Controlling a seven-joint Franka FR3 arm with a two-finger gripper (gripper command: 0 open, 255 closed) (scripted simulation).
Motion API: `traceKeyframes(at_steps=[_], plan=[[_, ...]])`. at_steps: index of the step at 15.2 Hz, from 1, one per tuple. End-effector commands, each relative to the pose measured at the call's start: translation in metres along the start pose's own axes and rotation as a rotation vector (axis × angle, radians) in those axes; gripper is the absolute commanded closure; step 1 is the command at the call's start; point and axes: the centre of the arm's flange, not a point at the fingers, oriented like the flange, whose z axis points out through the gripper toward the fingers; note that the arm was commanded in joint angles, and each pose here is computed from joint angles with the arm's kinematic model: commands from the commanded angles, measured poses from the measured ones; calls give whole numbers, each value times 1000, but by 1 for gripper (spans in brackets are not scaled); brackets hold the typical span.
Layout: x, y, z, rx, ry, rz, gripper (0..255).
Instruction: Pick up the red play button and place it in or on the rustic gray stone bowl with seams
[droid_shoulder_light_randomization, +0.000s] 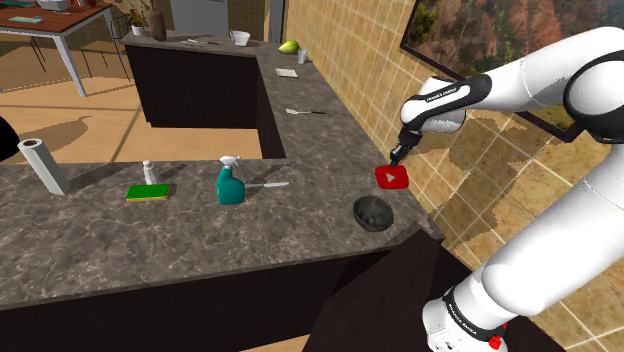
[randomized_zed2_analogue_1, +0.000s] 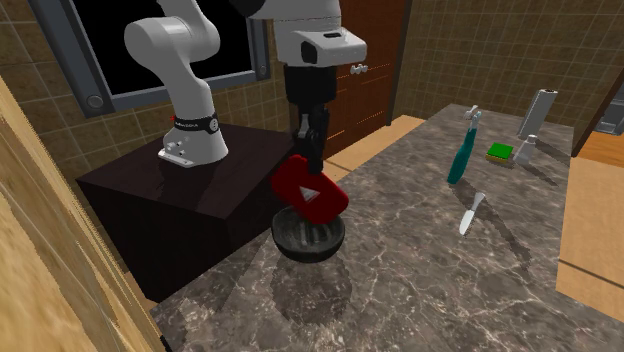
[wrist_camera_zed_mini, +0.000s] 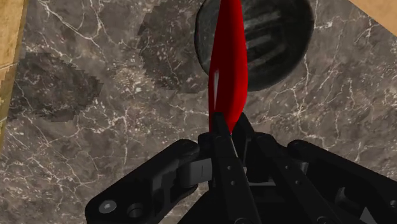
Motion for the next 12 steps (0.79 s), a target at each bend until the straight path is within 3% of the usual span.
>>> traceKeyframes(at_steps=[1,6,12], plan=[[-16,-19,-7,-1,0,1,255],[-54,-64,-23,-1,0,1,255],[-56,-65,9,-1,0,1,255]])
